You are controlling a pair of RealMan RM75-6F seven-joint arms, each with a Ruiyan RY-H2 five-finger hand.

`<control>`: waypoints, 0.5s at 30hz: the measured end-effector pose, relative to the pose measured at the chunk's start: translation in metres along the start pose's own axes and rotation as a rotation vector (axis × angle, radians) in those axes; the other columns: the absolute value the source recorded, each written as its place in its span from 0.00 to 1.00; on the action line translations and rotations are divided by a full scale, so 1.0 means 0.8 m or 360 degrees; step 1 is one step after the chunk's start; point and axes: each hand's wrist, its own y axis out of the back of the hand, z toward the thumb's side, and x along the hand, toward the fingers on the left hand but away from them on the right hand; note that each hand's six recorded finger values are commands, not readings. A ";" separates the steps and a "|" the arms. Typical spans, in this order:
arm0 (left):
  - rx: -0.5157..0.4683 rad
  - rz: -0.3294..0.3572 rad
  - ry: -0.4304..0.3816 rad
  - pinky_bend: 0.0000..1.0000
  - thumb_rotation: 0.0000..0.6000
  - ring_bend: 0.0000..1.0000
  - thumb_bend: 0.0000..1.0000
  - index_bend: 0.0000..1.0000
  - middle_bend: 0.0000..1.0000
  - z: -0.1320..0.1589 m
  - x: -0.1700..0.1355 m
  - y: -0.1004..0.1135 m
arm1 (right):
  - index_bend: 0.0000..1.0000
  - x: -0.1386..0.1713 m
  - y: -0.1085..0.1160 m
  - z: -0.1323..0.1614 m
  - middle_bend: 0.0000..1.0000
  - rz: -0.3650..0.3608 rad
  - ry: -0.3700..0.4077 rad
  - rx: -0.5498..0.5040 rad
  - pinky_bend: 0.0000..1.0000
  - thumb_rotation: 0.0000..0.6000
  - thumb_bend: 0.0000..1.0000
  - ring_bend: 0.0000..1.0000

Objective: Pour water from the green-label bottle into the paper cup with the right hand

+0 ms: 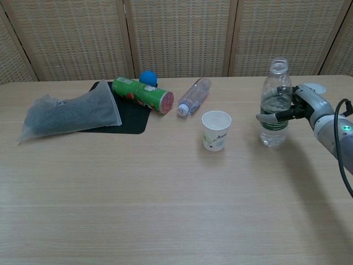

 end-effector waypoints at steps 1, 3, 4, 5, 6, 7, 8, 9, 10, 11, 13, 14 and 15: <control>-0.0002 -0.0001 -0.0001 0.00 1.00 0.00 0.05 0.00 0.00 0.000 0.000 0.000 | 0.29 0.000 0.000 -0.001 0.17 0.0007 -0.0001 0.0005 0.18 1.00 0.00 0.06; -0.0007 -0.0004 -0.0002 0.00 1.00 0.00 0.05 0.00 0.00 0.000 -0.001 0.000 | 0.27 0.000 0.001 -0.001 0.15 0.0010 -0.0001 0.0019 0.17 1.00 0.00 0.05; -0.0008 -0.0005 -0.0003 0.00 1.00 0.00 0.05 0.00 0.00 0.000 -0.001 0.000 | 0.26 0.000 0.001 -0.002 0.14 0.0011 -0.0001 0.0031 0.17 1.00 0.00 0.04; -0.0008 -0.0005 -0.0004 0.00 1.00 0.00 0.05 0.00 0.00 0.000 -0.001 0.000 | 0.25 0.000 0.001 -0.002 0.13 0.0012 -0.0001 0.0040 0.16 1.00 0.00 0.03; -0.0009 -0.0005 -0.0007 0.00 1.00 0.00 0.05 0.00 0.00 0.001 -0.001 0.000 | 0.23 0.001 0.001 -0.002 0.11 0.0013 0.0000 0.0044 0.14 1.00 0.00 0.02; -0.0010 -0.0004 -0.0008 0.00 1.00 0.00 0.05 0.00 0.00 0.001 -0.001 0.001 | 0.22 0.001 0.001 -0.001 0.10 0.0014 0.0000 0.0046 0.13 1.00 0.00 0.01; -0.0010 -0.0004 -0.0009 0.00 1.00 0.00 0.05 0.00 0.00 0.001 -0.001 0.001 | 0.21 0.001 0.001 -0.001 0.08 0.0014 0.0001 0.0048 0.11 1.00 0.00 0.00; -0.0012 -0.0005 -0.0010 0.00 1.00 0.00 0.05 0.00 0.00 0.001 -0.001 0.001 | 0.20 0.001 0.002 0.000 0.07 0.0014 0.0003 0.0051 0.10 1.00 0.00 0.00; -0.0013 -0.0006 -0.0012 0.00 1.00 0.00 0.05 0.00 0.00 0.001 -0.001 0.001 | 0.19 0.001 0.003 0.001 0.06 0.0011 0.0005 0.0052 0.09 1.00 0.00 0.00; -0.0013 -0.0007 -0.0012 0.00 1.00 0.00 0.05 0.00 0.00 0.001 -0.001 0.001 | 0.17 0.002 0.004 0.001 0.04 0.0009 0.0007 0.0054 0.06 1.00 0.00 0.00; -0.0013 -0.0008 -0.0015 0.00 1.00 0.00 0.05 0.00 0.00 0.001 -0.001 0.001 | 0.13 0.002 0.007 0.001 0.02 0.0009 0.0007 0.0064 0.02 1.00 0.00 0.00; -0.0014 -0.0008 -0.0017 0.00 1.00 0.00 0.05 0.00 0.00 0.001 -0.002 0.001 | 0.09 0.003 0.008 0.000 0.00 0.0013 0.0006 0.0069 0.01 1.00 0.00 0.00; -0.0015 -0.0008 -0.0020 0.00 1.00 0.00 0.05 0.00 0.00 0.001 -0.002 0.001 | 0.05 0.003 0.009 0.000 0.00 0.0020 0.0004 0.0074 0.00 1.00 0.00 0.00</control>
